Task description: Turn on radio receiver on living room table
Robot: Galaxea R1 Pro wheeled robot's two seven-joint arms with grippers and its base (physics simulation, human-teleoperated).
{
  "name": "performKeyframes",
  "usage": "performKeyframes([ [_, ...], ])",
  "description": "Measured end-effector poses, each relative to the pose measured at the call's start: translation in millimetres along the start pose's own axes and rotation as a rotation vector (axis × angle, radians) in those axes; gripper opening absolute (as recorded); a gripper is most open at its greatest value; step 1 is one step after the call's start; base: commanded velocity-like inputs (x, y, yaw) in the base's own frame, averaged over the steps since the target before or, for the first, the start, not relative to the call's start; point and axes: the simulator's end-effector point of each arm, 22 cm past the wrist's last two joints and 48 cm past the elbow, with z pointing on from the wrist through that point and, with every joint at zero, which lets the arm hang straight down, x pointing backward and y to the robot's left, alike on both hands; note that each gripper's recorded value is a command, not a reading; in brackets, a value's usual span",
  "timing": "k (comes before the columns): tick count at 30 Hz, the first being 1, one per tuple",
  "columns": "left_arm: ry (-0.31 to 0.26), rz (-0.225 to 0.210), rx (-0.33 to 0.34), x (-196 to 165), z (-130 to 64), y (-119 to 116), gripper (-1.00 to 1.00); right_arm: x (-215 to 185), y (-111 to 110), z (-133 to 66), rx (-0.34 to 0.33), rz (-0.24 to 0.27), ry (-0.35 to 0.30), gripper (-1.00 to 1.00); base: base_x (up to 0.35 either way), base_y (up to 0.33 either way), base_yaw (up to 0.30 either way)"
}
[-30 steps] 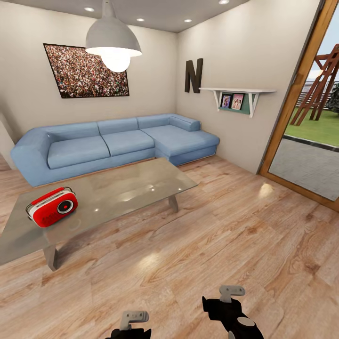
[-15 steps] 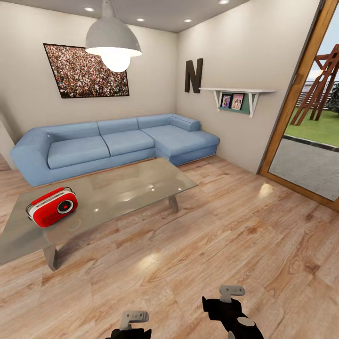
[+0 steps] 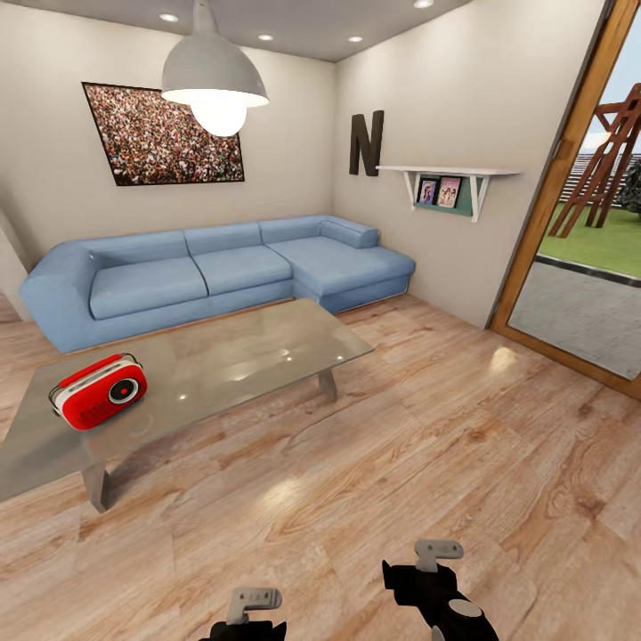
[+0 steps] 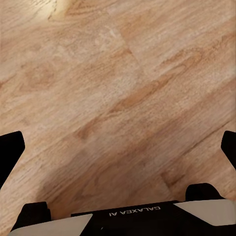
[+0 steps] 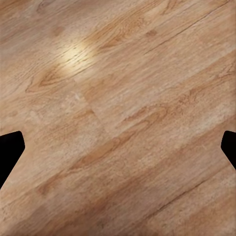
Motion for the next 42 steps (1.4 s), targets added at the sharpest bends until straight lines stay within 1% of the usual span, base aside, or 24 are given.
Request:
performKeyframes([
  [42, 0.000, 0.001, 0.001, 0.0, 0.0, -0.5, 1.00, 0.0, 0.3, 0.0, -0.002, 0.000, 0.000, 1.00, 0.000, 0.000, 0.000],
])
